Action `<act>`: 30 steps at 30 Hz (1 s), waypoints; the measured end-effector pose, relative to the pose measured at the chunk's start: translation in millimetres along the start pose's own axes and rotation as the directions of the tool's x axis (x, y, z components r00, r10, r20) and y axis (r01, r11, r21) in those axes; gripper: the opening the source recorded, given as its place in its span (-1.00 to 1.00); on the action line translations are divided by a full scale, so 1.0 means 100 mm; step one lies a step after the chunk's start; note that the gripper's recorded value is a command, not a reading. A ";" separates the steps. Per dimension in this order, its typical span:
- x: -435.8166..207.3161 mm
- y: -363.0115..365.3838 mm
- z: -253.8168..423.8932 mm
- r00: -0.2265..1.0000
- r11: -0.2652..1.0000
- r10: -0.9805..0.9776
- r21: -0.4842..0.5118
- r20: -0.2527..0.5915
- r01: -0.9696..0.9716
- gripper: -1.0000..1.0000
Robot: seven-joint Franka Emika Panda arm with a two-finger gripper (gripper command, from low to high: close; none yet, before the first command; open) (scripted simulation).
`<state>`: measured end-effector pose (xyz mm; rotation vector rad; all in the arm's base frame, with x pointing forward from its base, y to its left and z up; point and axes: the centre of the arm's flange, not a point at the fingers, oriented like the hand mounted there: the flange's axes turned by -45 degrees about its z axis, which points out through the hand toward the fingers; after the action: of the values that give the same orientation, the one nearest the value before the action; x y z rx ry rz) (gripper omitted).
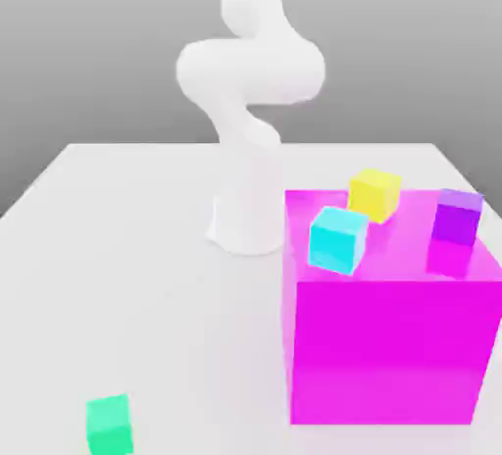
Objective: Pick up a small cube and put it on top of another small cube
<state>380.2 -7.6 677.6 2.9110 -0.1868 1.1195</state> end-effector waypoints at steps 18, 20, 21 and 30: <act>-1.02 1.14 3.15 0.701 0.722 0.669 -0.441 0.246 -0.533 0.00; -1.26 1.31 3.41 0.631 0.657 0.736 -0.486 0.246 -0.577 0.00; -1.38 1.36 3.53 0.597 0.628 0.763 -0.504 0.248 -0.593 0.00; -2.50 1.62 4.47 0.301 0.379 0.925 -0.624 0.232 -0.684 0.00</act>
<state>474.8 -168.6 174.1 2.5010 -1.9019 0.0088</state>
